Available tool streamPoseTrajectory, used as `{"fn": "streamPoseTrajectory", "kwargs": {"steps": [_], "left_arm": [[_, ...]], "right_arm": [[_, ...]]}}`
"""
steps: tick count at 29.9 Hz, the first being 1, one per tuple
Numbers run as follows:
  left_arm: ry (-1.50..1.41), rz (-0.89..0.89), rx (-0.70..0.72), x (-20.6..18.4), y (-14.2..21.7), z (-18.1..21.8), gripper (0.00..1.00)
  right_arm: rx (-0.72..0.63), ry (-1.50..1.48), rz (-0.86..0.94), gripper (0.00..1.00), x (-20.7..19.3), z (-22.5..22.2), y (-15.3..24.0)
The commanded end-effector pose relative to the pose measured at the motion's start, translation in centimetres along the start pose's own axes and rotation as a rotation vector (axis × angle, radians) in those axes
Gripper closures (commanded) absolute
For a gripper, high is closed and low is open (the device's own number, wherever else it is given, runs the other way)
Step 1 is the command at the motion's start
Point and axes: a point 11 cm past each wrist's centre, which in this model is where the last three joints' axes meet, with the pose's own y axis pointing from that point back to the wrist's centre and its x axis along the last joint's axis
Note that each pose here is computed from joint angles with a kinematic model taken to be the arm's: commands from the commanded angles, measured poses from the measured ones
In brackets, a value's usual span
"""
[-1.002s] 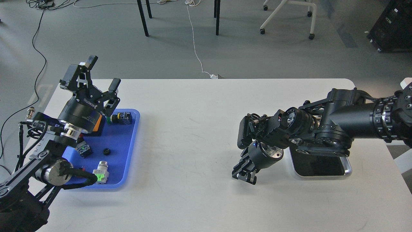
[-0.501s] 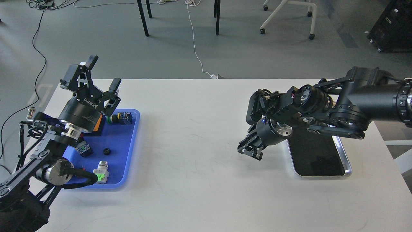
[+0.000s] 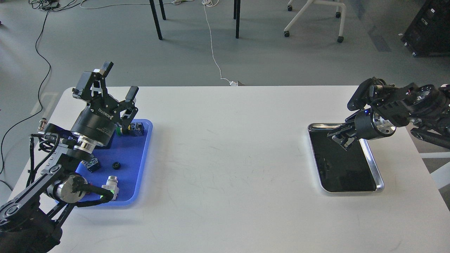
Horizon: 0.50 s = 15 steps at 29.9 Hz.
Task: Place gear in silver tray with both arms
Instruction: 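Carry the gear into the silver tray and open the right gripper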
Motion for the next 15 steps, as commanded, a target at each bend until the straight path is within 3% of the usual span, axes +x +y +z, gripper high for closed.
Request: {"fn": "streamPoseTrajectory", "kwargs": {"steps": [1, 5, 10, 15], "left_arm": [[-0.003, -0.004, -0.002, -0.1, -0.1, 0.1, 0.02], [-0.004, -0.006, -0.004, -0.1, -0.3, 0.2, 0.02], [-0.004, -0.006, -0.004, -0.1, -0.3, 0.2, 0.02], [-0.004, -0.006, -0.004, -0.1, -0.3, 0.2, 0.02]], "right_arm": [[-0.011, -0.021, -0.019, 0.84, -1.8, 0.3, -0.7], [-0.009, -0.034, -0.036, 0.83, -3.0, 0.1, -1.3], [-0.018, -0.042, -0.045, 0.75, -4.2, 0.3, -1.7], [-0.010, -0.051, -0.051, 0.33, -4.8, 0.0, -2.0]]}}
